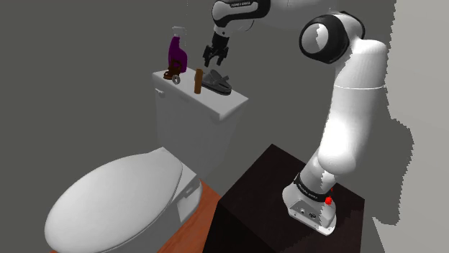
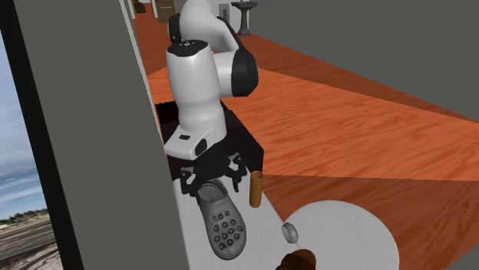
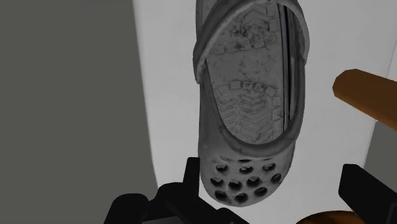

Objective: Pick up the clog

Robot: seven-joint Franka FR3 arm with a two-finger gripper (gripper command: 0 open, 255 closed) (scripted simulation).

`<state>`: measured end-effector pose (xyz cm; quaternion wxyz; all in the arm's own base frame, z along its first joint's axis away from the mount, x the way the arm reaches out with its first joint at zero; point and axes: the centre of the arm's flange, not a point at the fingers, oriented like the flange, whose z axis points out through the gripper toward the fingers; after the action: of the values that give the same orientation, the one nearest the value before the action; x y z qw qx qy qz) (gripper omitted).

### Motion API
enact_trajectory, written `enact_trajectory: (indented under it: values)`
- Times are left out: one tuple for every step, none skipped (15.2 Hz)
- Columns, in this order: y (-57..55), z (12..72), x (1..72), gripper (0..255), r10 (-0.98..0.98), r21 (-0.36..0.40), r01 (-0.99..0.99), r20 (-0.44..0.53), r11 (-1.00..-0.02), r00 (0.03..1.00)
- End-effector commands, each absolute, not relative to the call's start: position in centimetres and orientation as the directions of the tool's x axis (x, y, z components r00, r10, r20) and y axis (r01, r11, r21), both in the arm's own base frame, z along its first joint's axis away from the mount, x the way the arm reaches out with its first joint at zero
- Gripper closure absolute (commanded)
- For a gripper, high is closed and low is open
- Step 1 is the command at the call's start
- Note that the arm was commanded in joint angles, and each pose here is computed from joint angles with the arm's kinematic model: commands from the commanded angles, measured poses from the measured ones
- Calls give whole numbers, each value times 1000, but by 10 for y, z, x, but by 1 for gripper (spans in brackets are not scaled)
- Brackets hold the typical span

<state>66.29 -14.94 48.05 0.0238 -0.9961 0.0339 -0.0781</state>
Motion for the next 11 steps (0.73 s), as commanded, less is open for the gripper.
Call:
enact_trajectory:
  values:
    - [-150,470,664,0,-71,-53,-64,154,-997,985]
    - [-150,465,664,0,-71,-53,-64,154,-997,985]
    - [-150,457,664,0,-71,-53,-64,154,-997,985]
    - [-150,457,663,0,-71,-53,-64,154,-997,985]
    - [-150,457,664,0,-71,-53,-64,154,-997,985]
    - [-150,457,663,255,-71,-53,-64,154,-997,985]
    - [-150,457,663,255,-71,-53,-64,154,-997,985]
    - [-151,457,663,255,-71,-53,-64,154,-997,985]
    - [-151,457,663,255,-71,-53,-64,154,-997,985]
    - [-151,457,663,255,-71,-53,-64,154,-997,985]
    - [-151,457,663,255,-71,-53,-64,154,-997,985]
